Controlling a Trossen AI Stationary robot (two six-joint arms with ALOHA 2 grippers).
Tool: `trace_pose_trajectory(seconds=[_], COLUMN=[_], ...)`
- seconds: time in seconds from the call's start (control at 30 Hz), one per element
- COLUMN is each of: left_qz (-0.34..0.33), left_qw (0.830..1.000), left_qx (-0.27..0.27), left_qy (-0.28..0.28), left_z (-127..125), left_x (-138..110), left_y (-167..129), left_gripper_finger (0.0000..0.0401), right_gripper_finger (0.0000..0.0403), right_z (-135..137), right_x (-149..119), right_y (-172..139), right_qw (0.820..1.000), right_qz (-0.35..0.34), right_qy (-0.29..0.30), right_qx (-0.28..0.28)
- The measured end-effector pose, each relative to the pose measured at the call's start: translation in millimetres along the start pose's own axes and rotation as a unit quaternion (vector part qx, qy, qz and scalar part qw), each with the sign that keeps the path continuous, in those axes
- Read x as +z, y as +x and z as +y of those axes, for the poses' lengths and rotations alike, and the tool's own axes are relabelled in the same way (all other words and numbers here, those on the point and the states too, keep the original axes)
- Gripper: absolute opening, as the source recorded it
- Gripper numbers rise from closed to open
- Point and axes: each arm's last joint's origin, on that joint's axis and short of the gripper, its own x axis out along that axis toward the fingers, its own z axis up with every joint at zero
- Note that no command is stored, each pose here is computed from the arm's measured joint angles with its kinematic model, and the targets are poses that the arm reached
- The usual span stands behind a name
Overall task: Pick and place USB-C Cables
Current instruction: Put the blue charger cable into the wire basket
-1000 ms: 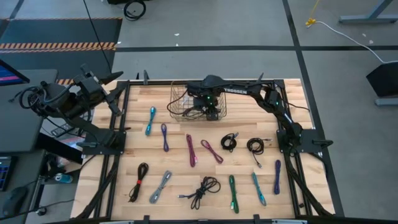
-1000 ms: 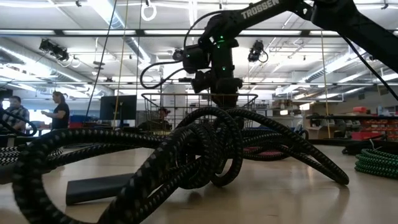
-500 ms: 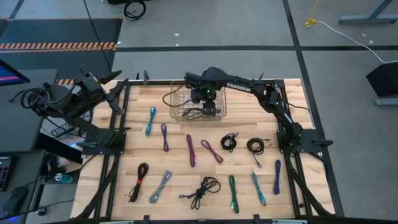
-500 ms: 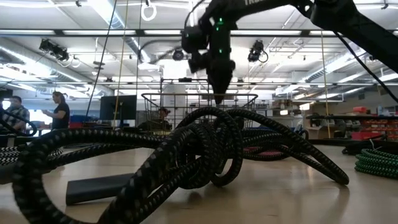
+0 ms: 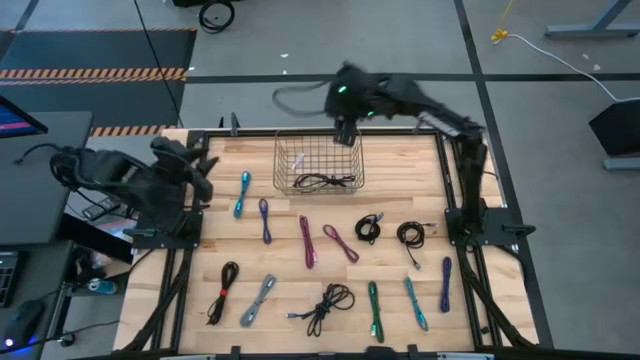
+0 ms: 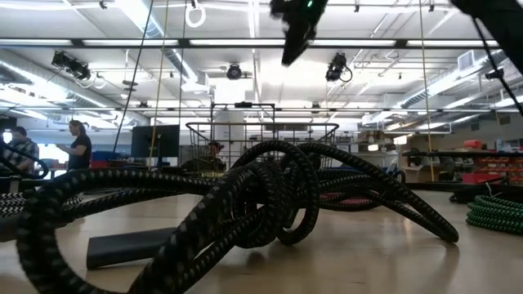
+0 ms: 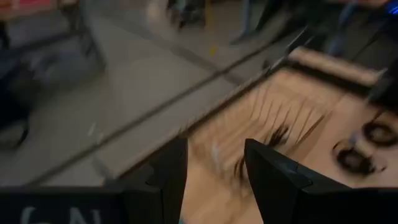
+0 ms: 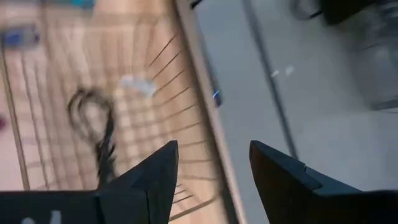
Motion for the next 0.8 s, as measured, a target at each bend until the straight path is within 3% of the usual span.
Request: trace_pose_trajectory(seconds=[0.13, 0.33, 0.57, 0.8], left_qz=[0.045, 0.12, 0.255, 0.381], left_qw=[0.998, 0.986, 0.942, 0.9], left_qx=[0.037, 0.118, 0.216, 0.209], left_qy=[-0.026, -0.006, 0.006, -0.035], left_z=[-20, -45, -39, -26], left_x=[-14, -39, -75, -111], left_y=[13, 50, 95, 117], left_gripper_finger=[0.0167, 0.0167, 0.0167, 0.0167], right_gripper_finger=[0.0204, 0.0204, 0.0204, 0.0204], right_z=[-16, -28, -26, -23], right_x=[-5, -18, -35, -44], right_y=[-49, -116, -166, -186], right_qw=[0.996, 0.982, 0.967, 0.961], right_qz=[-0.071, -0.17, -0.238, -0.264], right_qy=[0.044, 0.07, 0.088, 0.082], right_qx=[-0.023, -0.044, -0.018, 0.003])
